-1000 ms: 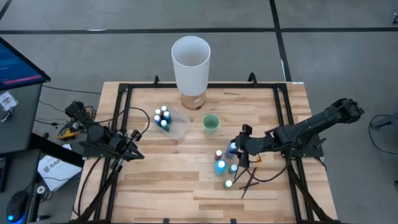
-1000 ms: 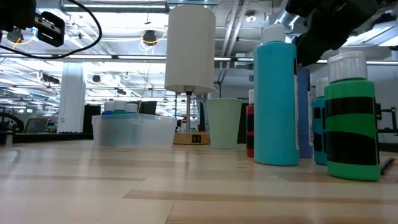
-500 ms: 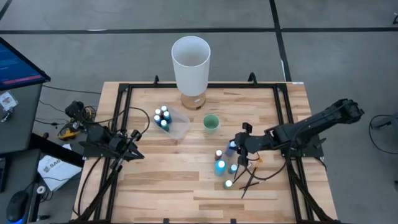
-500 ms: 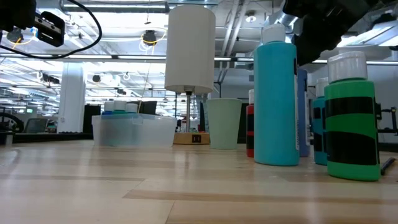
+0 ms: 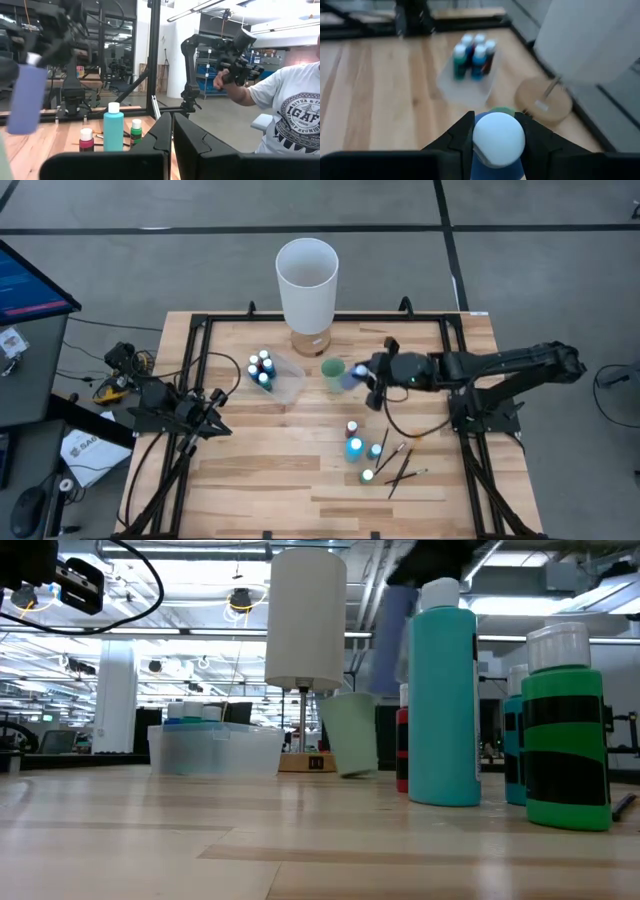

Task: Pick & Place Paint Supplies
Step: Put the purple paint bottle into the transparent bin

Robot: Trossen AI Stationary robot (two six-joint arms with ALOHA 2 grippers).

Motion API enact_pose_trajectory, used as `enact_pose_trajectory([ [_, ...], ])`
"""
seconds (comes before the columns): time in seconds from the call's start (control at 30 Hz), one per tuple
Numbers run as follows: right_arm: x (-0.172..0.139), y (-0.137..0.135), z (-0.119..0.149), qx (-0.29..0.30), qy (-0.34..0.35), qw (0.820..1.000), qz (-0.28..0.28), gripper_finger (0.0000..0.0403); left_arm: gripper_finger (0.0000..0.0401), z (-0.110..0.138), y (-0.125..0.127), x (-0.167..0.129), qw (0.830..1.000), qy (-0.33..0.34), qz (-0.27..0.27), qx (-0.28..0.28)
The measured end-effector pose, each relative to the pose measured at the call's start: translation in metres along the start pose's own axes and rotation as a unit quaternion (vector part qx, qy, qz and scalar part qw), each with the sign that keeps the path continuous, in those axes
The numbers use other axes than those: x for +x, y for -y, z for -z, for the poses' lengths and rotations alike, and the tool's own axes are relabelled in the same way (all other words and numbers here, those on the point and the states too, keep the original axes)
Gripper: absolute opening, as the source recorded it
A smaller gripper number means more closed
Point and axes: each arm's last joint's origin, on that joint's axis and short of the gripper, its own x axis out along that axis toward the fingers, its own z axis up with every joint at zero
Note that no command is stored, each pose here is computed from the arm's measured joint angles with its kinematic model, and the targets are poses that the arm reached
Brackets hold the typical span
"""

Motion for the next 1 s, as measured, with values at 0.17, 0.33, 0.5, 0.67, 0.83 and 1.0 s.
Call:
enact_pose_trajectory([
  [0.17,0.010,0.003,-0.032,-0.010,0.020,1.000,0.009,0.0111,0.0002,0.000,0.000,0.000,1.000,0.001,0.000,0.000],
  [0.33,0.030,-0.006,-0.049,-0.030,-0.027,0.999,0.013,0.0111,0.0002,-0.001,0.000,0.000,1.000,0.005,0.000,-0.001],
  [0.5,0.054,-0.021,-0.068,-0.049,-0.018,0.999,0.007,0.0111,0.0002,-0.001,0.000,0.000,1.000,0.005,0.000,-0.002],
  [0.67,0.086,-0.034,-0.088,-0.073,0.037,0.997,-0.006,0.0111,0.0002,-0.001,0.000,0.000,1.000,0.006,0.000,-0.002],
  [0.83,0.130,-0.031,-0.093,-0.065,0.059,0.995,-0.047,0.0111,0.0002,-0.001,0.000,0.000,1.000,0.006,0.000,-0.002],
  [1.0,0.178,-0.016,-0.078,-0.058,0.028,0.997,-0.041,0.0111,0.0002,-0.001,0.000,0.000,1.000,0.007,0.000,-0.002],
])
